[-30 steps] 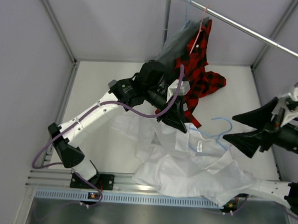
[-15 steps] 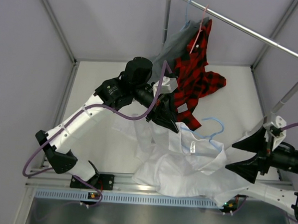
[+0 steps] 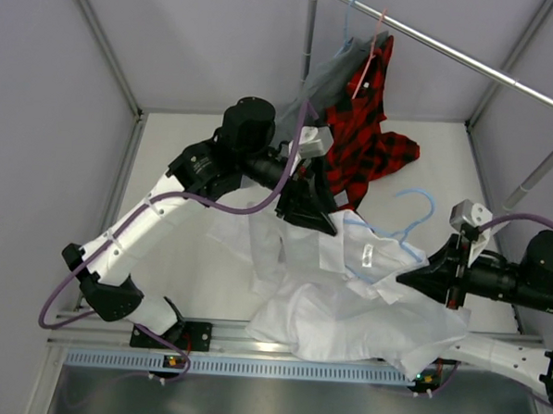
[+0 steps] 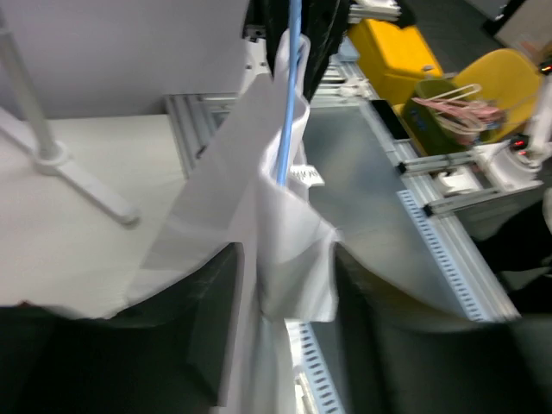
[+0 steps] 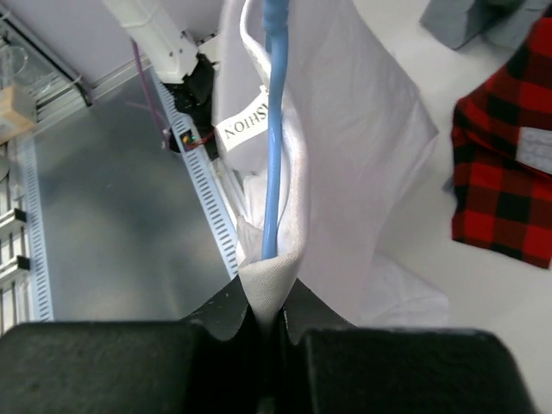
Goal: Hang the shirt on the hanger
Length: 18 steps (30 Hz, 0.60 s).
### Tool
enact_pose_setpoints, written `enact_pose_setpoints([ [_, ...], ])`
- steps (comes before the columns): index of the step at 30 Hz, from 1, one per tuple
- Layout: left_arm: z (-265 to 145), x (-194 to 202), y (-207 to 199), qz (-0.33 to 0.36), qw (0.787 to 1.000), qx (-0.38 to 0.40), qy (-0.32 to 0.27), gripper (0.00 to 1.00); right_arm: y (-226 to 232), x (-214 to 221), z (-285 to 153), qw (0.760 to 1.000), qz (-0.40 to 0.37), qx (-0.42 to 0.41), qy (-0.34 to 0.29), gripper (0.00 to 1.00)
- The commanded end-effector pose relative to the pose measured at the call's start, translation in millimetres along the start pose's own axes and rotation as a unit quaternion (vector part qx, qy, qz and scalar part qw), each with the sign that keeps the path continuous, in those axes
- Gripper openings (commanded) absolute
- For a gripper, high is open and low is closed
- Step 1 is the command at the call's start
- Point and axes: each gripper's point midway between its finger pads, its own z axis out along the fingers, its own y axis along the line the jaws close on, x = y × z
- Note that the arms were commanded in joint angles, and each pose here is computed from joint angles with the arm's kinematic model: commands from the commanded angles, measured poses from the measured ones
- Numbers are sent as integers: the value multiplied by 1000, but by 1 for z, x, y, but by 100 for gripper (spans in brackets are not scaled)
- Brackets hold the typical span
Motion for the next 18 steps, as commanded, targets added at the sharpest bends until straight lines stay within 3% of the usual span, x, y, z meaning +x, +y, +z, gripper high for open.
enact_pose_setpoints([
  [1,-20,-56,-8,54,993,-81,-67,55,-8,-46,-42,993,-2,47,-110,0],
  [2,-24,-65,-4,51,990,-108,-79,80,-8,-48,-48,992,1,49,-112,0],
  [3,-35,-76,10,51,980,-167,-100,98,-12,-52,-55,991,2,62,-121,0],
  [5,-53,-101,3,64,967,-208,-133,99,-11,-57,-70,990,2,70,-121,0],
  [8,-97,-135,4,77,919,-332,-197,99,-16,-59,-92,989,10,98,-112,0],
  [9,-122,-138,16,64,884,-409,-217,99,-21,-59,-99,987,16,114,-114,0],
  [12,-169,-137,9,56,822,-508,-251,99,-27,-60,-124,981,29,141,-127,0],
  [13,-193,-130,15,41,782,-565,-261,99,-26,-63,-131,980,32,140,-141,0],
  [15,-215,-113,13,25,748,-611,-258,99,-29,-64,-139,975,42,150,-157,0],
  [16,-232,-95,19,4,715,-656,-243,98,-31,-65,-142,973,46,156,-164,0],
  [18,-251,-69,20,-28,675,-701,-228,99,-39,-67,-142,968,55,180,-167,0],
])
